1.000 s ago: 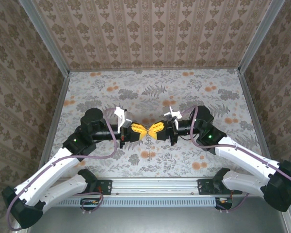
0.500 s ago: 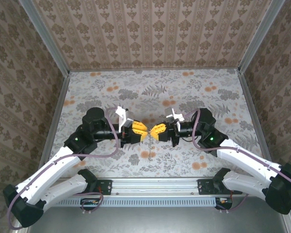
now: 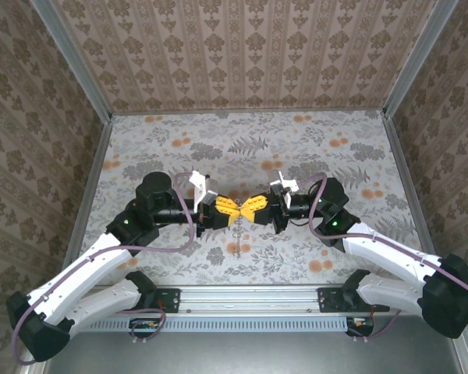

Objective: Put the keys on the keyring

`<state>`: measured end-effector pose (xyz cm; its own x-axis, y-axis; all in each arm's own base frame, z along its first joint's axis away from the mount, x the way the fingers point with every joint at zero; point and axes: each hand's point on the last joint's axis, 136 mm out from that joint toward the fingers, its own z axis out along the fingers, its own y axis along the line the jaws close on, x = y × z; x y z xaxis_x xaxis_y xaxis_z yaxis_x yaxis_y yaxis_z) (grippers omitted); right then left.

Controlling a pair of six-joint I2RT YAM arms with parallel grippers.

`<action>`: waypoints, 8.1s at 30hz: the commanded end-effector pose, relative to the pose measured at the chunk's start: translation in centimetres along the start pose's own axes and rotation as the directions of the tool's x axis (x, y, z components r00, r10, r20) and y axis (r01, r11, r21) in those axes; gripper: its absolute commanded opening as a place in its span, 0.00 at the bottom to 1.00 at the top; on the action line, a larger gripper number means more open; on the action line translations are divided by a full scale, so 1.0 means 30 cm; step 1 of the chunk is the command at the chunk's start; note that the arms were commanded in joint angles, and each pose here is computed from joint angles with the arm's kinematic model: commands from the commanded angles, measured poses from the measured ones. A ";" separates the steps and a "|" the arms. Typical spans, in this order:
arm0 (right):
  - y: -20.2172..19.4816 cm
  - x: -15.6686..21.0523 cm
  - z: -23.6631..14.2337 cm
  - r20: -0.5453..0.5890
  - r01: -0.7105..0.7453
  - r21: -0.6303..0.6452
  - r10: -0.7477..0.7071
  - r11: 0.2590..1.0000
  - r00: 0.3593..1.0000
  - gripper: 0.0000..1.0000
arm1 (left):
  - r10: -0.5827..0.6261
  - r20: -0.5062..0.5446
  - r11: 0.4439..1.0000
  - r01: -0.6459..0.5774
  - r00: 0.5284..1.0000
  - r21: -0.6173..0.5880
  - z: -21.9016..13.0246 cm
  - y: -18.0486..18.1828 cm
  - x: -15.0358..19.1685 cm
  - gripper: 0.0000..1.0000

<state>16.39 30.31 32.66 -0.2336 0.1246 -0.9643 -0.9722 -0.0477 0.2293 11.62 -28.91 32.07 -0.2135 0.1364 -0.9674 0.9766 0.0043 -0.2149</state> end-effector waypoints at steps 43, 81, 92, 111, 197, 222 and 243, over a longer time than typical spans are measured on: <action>-0.025 0.107 -0.113 -0.243 0.095 0.255 -0.032 0.962 0.970 0.36 | 0.222 -0.241 0.974 -0.228 0.945 0.004 -0.013 -0.026 0.050 0.00; -0.477 0.653 -0.614 0.060 -0.276 0.947 0.753 0.164 0.655 0.56 | 0.320 -0.515 0.924 -0.383 0.795 -0.017 0.092 -0.015 0.270 0.00; -0.514 0.693 -0.634 0.099 -0.297 0.947 0.772 0.121 0.628 0.56 | 0.418 -0.587 0.858 -0.513 0.694 0.006 0.115 -0.001 0.288 0.00; -0.547 0.711 -0.637 0.086 -0.282 0.952 0.780 0.119 0.620 0.53 | 0.393 -0.547 0.883 -0.469 0.739 0.001 0.118 -0.005 0.285 0.00; 0.139 -0.045 0.025 -0.040 0.045 0.062 -0.042 0.997 0.998 0.26 | 0.180 -0.048 0.971 -0.169 0.983 0.169 -0.021 -0.113 -0.024 0.00; 0.150 0.015 -0.006 -0.277 0.215 0.074 -0.187 0.974 0.942 0.00 | 0.224 -0.143 0.969 -0.206 0.964 0.133 0.002 -0.113 -0.012 0.04; 0.118 0.033 -0.035 -0.294 0.243 0.162 -0.188 0.956 0.937 0.29 | 0.273 -0.167 0.955 -0.246 0.947 0.167 0.006 -0.132 -0.010 0.00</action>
<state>12.70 29.80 31.43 -0.0622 -0.1960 -0.9786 -0.9932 0.1086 0.0414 8.14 -29.32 31.32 -0.0079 0.3349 -0.9422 0.9817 -0.1768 -0.0711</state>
